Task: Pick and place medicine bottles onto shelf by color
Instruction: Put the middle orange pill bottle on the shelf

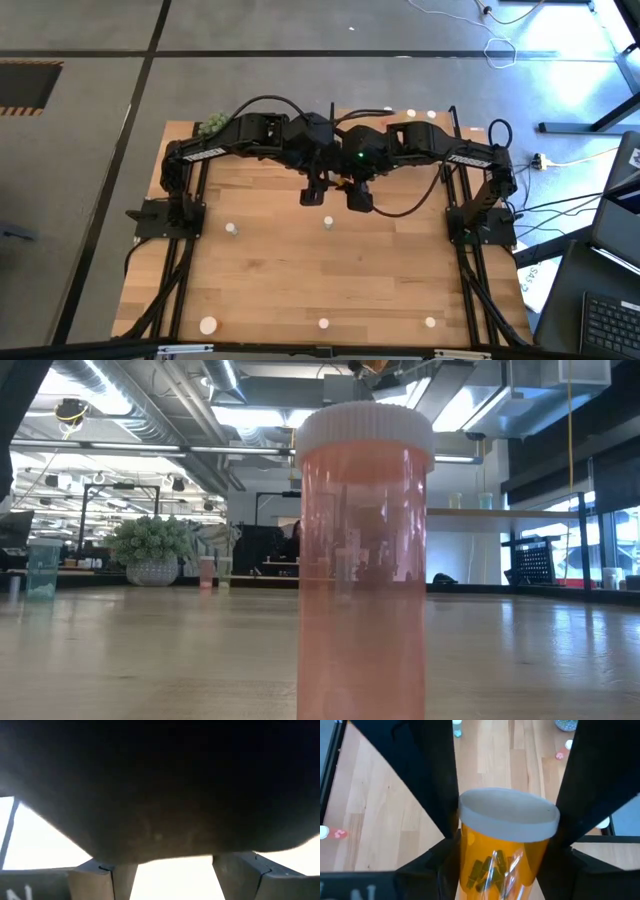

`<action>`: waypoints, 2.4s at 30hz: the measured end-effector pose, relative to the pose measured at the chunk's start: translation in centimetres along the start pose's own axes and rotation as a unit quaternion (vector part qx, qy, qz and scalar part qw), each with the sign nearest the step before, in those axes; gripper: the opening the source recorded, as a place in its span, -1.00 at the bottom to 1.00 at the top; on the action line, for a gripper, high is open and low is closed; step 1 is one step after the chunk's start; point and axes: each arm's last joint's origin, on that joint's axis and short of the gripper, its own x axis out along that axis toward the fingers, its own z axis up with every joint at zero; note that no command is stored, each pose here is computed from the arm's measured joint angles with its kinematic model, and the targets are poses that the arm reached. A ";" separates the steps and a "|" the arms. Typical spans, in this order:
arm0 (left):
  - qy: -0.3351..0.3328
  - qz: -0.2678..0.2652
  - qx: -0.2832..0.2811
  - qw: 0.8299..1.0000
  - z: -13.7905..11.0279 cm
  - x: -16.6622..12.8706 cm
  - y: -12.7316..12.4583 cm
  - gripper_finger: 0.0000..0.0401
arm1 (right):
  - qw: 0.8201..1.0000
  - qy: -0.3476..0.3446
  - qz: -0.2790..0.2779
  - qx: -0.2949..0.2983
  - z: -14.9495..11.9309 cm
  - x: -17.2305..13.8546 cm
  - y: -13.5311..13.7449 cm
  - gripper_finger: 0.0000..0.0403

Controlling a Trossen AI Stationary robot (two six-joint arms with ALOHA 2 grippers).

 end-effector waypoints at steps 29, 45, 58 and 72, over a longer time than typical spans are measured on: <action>-0.005 0.009 0.084 0.996 0.2 0.0 -0.4 0.32 | 1.000 0.006 0.003 0.003 -0.1 0.0 0.1 0.05; -0.014 0.007 0.087 0.996 0.4 0.1 -0.8 0.33 | 1.000 0.011 0.005 -0.001 -0.2 -0.1 0.1 0.05; -0.034 0.011 0.060 0.998 0.7 -0.7 -0.8 0.34 | 1.000 0.012 0.004 0.000 -0.3 -0.1 0.1 0.05; -0.053 0.014 0.057 0.997 0.5 -3.9 -0.8 0.34 | 1.000 0.016 0.004 -0.003 -0.3 -0.1 0.1 0.05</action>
